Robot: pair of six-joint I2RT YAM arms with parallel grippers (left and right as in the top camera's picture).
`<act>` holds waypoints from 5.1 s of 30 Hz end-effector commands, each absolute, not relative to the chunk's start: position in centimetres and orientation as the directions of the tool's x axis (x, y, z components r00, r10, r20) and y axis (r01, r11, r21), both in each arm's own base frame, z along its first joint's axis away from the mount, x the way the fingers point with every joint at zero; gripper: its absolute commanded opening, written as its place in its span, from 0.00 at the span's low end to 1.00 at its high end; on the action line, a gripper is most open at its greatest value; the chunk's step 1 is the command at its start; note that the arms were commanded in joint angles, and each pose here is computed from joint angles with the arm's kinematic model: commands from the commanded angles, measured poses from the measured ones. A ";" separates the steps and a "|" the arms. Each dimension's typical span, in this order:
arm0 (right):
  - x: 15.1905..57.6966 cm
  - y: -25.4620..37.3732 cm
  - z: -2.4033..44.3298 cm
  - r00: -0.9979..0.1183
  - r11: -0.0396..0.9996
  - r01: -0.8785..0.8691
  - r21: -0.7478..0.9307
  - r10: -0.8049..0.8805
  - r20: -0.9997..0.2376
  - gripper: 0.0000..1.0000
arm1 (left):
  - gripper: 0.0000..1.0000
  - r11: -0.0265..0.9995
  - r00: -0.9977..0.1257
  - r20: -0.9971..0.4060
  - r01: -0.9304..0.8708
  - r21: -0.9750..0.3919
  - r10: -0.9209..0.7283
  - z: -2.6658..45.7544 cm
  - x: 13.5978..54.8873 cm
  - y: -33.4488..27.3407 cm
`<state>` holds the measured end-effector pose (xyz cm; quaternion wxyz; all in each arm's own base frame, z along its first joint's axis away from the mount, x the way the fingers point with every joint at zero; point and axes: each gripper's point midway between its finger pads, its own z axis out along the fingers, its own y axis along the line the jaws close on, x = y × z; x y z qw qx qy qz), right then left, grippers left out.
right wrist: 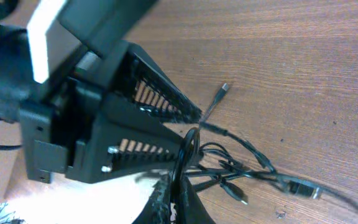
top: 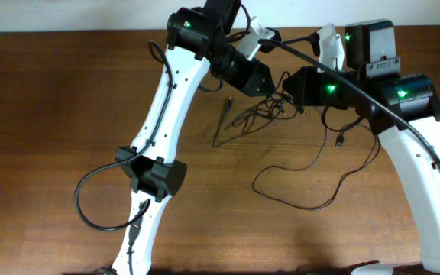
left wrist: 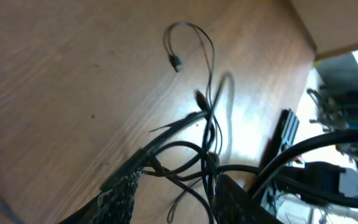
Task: Untangle cables
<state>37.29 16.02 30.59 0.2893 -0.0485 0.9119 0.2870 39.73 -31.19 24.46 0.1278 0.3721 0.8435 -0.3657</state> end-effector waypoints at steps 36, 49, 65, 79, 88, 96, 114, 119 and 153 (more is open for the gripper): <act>37.3 15.6 30.0 -0.840 0.847 -0.208 0.489 0.101 -0.533 0.04 | 0.37 0.848 -0.853 -0.396 0.460 -0.264 0.340 24.5 44.6 -19.2; 41.2 15.9 33.9 -0.749 0.683 0.058 0.728 0.512 -0.421 0.04 | 0.39 0.734 -0.811 -0.542 0.503 -0.457 0.218 32.6 42.4 -18.1; 42.0 16.2 35.3 -0.719 0.634 0.052 0.772 0.560 -0.411 0.04 | 0.44 0.710 -0.854 -0.497 0.446 -0.545 0.154 26.8 44.4 -28.9; 41.5 16.5 34.9 -0.741 0.647 0.033 0.762 0.528 -0.416 0.04 | 0.00 0.780 -0.878 -0.458 0.383 -0.495 0.141 22.7 45.9 -29.6; 40.2 14.0 31.3 -0.765 0.778 0.117 0.617 0.466 -0.444 0.04 | 0.00 0.884 -0.872 -0.485 0.275 -0.379 0.063 22.0 48.8 -24.4; 37.1 8.6 25.6 -0.824 0.918 0.277 0.285 0.379 -0.420 0.04 | 0.00 0.896 -0.827 -0.554 0.318 -0.311 0.102 26.2 48.2 -19.0; 37.9 22.0 32.0 -0.811 0.651 -0.437 0.621 0.014 -0.585 0.77 | 0.00 0.787 -0.882 -0.467 0.332 -0.520 0.063 30.8 42.0 -20.4; 37.4 24.3 31.3 -0.799 0.628 -0.490 0.604 -0.046 -0.600 0.77 | 0.01 0.787 -0.887 -0.460 0.313 -0.531 0.042 30.9 42.1 -20.4; 39.5 26.7 26.8 -0.953 0.603 -0.086 0.793 0.181 -0.242 0.69 | 0.00 0.789 -0.772 -0.607 0.486 -0.377 0.186 31.4 43.7 -20.2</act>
